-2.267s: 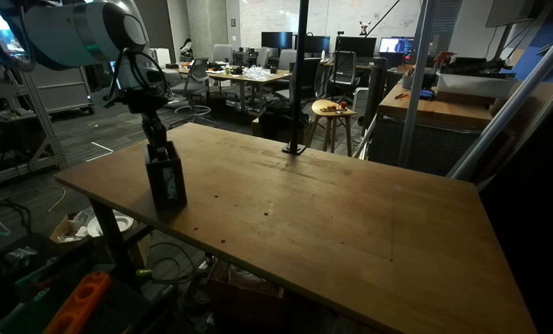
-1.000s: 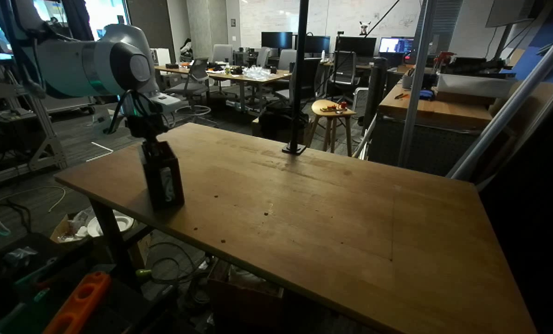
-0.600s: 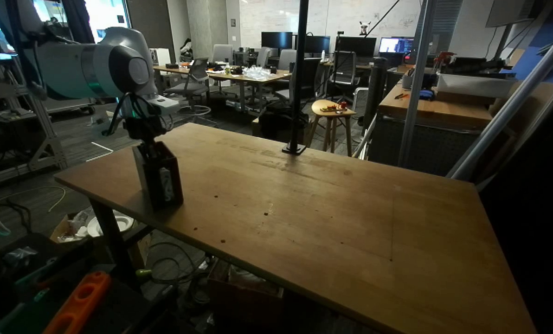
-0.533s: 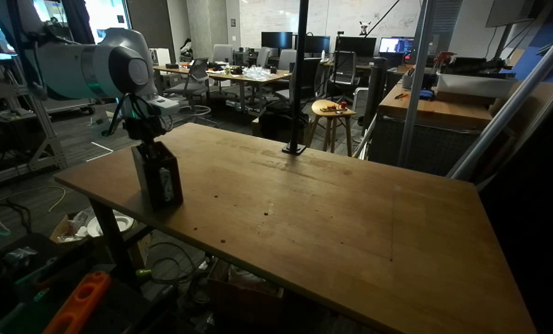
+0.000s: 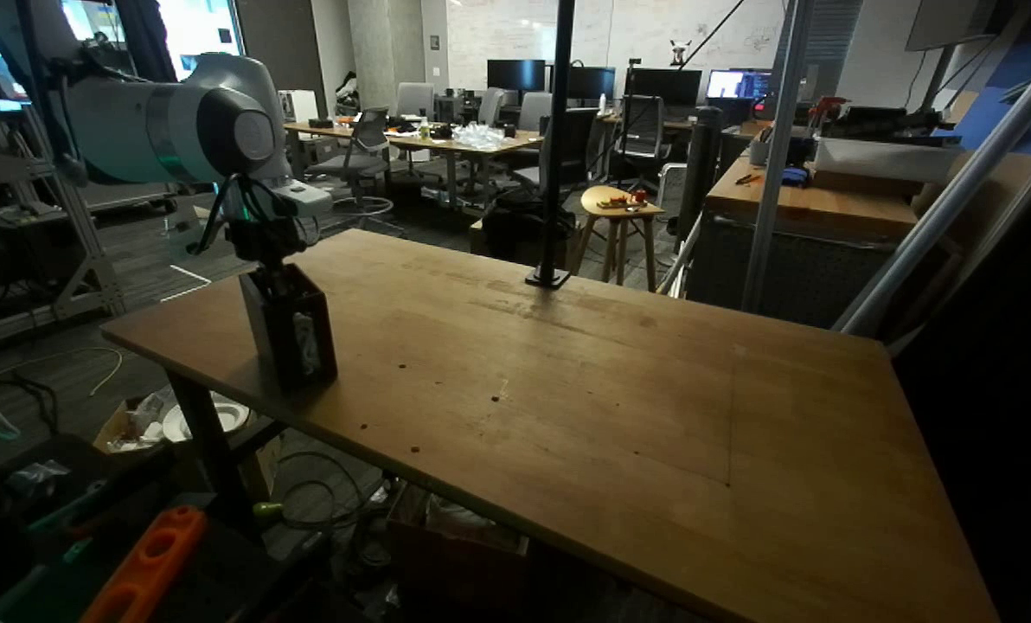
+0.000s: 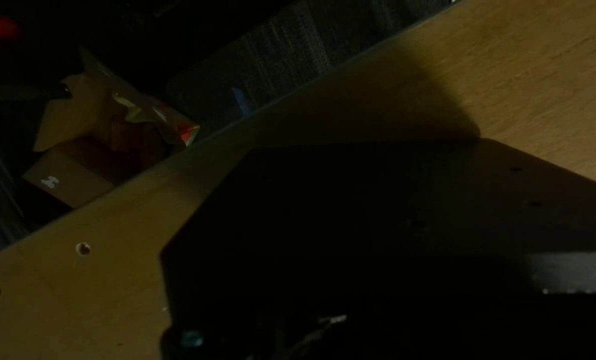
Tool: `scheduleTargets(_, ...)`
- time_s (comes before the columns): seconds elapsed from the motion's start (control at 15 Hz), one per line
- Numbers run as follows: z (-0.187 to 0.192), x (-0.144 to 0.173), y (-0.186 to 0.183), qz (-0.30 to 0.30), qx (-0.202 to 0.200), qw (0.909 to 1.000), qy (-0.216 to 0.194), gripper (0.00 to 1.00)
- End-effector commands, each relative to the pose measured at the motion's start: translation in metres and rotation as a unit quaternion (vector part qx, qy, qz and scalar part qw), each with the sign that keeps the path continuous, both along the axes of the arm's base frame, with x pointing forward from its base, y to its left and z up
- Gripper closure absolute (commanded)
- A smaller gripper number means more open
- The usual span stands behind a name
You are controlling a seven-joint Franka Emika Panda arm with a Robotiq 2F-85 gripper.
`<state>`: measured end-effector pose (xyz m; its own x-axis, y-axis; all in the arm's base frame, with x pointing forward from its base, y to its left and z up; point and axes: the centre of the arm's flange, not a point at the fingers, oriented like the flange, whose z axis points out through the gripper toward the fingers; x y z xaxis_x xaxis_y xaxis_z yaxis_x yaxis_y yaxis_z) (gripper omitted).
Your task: Shove the cloth into the box
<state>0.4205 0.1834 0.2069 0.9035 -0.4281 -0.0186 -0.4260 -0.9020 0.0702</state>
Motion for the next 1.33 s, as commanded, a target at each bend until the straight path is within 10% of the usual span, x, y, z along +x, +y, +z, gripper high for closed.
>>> scheduleTargets(0.0,-0.01,-0.008,0.015,0.005,0.005,0.9998,0.017,1.0)
scheduleTargets(1.27,0.16,-0.001,-0.032,0.009,-0.118,0.9926,-0.026,1.0)
